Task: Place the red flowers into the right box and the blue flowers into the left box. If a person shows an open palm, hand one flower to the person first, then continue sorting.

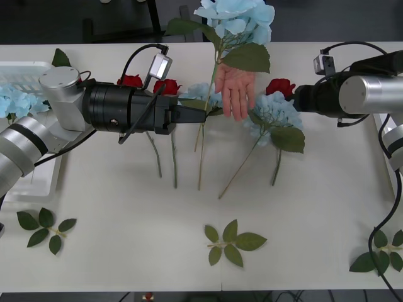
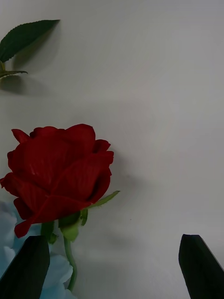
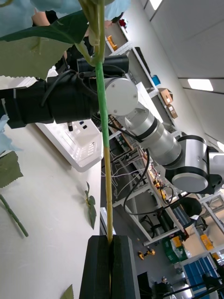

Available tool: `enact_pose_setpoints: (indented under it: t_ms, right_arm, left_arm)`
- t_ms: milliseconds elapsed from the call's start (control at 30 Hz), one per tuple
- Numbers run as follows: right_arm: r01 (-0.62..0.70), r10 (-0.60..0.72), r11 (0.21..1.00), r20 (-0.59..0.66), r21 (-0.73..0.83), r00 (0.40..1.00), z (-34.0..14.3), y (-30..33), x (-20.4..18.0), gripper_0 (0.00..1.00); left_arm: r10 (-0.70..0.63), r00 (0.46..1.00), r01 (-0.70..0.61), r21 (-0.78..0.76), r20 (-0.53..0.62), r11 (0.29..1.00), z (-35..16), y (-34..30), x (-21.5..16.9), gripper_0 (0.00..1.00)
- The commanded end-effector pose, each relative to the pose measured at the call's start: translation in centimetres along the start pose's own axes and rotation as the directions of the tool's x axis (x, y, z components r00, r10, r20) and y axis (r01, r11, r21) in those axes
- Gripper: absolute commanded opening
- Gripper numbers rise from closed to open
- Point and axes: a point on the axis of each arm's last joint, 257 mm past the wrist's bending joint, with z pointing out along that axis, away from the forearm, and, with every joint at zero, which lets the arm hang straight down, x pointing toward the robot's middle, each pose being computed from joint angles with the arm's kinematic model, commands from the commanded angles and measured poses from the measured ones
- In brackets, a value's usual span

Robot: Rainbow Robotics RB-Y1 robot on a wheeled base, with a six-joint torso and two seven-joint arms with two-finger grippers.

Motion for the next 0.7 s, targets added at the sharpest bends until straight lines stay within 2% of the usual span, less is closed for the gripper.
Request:
enact_pose_setpoints:
  t_ms: [33,200,500,600,667,700]
  right_arm:
    - [0.065,-0.065,0.998,-0.006,0.012,0.998,0.4,1.3,0.0,0.81]
    - [0.108,-0.107,0.994,-0.049,0.025,0.993,1.3,1.4,2.2,0.81]
    - [0.147,-0.146,0.989,-0.033,0.014,0.989,3.2,3.1,3.8,0.80]
    - [0.141,-0.141,0.990,-0.011,0.001,0.990,3.6,4.0,3.7,0.56]
    - [0.144,-0.144,0.990,0.010,-0.004,0.990,4.1,4.6,3.7,0.50]
    - [0.146,-0.146,0.989,0.017,-0.005,0.989,4.2,4.7,3.7,0.50]
  left_arm:
    - [0.019,0.999,-0.020,0.029,0.026,0.999,0.3,-1.2,-1.4,0.00]
    - [0.019,0.999,-0.020,0.030,0.027,0.999,0.3,-1.2,-1.4,0.00]
    - [0.019,0.999,-0.020,0.030,0.027,0.999,0.3,-1.2,-1.4,0.00]
    - [0.017,0.999,-0.018,0.030,0.027,0.999,0.3,-1.2,-1.4,0.00]
    - [0.019,0.999,-0.020,0.030,0.027,0.999,0.3,-1.2,-1.4,0.00]
    - [0.019,0.999,-0.020,0.031,0.026,0.999,0.3,-1.2,-1.4,0.00]
